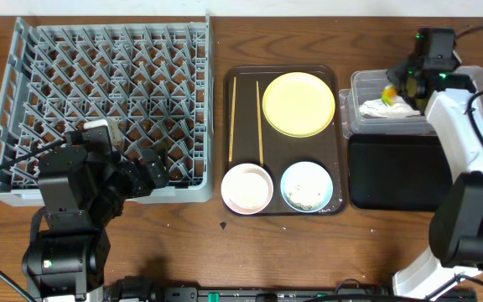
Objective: Sort waste into correct bins and load items into the dishwasher
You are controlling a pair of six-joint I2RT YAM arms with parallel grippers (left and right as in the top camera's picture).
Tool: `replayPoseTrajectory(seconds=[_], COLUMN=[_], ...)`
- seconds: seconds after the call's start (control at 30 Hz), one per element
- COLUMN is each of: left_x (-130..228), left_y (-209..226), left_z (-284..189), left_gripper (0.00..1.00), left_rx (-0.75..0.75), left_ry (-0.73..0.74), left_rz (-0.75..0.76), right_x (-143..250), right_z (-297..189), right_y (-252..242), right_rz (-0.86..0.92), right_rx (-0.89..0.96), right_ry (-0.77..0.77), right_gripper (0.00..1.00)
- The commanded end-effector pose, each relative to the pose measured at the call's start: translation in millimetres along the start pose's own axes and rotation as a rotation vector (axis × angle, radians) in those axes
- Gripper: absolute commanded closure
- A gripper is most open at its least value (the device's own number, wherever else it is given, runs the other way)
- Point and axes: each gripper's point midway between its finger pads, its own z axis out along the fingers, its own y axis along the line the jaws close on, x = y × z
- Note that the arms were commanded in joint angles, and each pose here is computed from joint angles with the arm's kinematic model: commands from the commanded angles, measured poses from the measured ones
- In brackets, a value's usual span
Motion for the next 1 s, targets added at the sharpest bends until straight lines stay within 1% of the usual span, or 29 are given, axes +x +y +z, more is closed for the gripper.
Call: replayPoseTrajectory(seconds=[0.0, 0.03, 0.13, 0.2, 0.27, 0.33, 0.4, 0.57, 0.67, 0.77, 0.83, 0.97], left_x=[-4, -4, -4, -4, -4, -4, -4, -4, -4, -2, 7, 8], left_y=[-5, -5, -5, -5, -5, -5, -5, -5, -5, -5, -2, -1], left_z=[-3, -3, -3, -3, -3, -3, -3, -3, -3, -3, -3, -1], left_gripper=[0.02, 0.02, 0.02, 0.02, 0.02, 0.02, 0.02, 0.02, 0.02, 0.02, 0.02, 0.02], left_rx=[0.019, 0.019, 0.019, 0.019, 0.019, 0.019, 0.019, 0.019, 0.020, 0.017, 0.008, 0.004], left_ry=[-0.010, -0.010, -0.010, -0.010, -0.010, -0.010, -0.010, -0.010, -0.009, 0.000, 0.036, 0.046], left_rz=[0.008, 0.008, 0.008, 0.008, 0.008, 0.008, 0.008, 0.008, 0.008, 0.006, -0.004, 0.012], right_x=[5, 4, 7, 18, 43, 79, 117, 227, 273, 302, 315, 334], right_z=[-4, -9, -33, -57, -87, -118, -136, -160, -163, -162, -159, -151], right_y=[7, 11, 31, 53, 81, 104, 114, 103, 86, 70, 62, 48], right_rz=[-0.005, -0.025, -0.115, -0.220, -0.381, -0.541, -0.648, -0.903, -1.047, -1.156, -1.230, -1.317], right_rx=[-0.073, -0.102, -0.216, -0.341, -0.511, -0.679, -0.753, -0.741, -0.656, -0.546, -0.478, -0.375], right_ry=[0.069, 0.079, 0.111, 0.151, 0.212, 0.295, 0.376, 0.620, 0.697, 0.711, 0.689, 0.665], right_gripper=[0.32, 0.29, 0.30, 0.35, 0.40, 0.43, 0.45, 0.49, 0.52, 0.55, 0.56, 0.62])
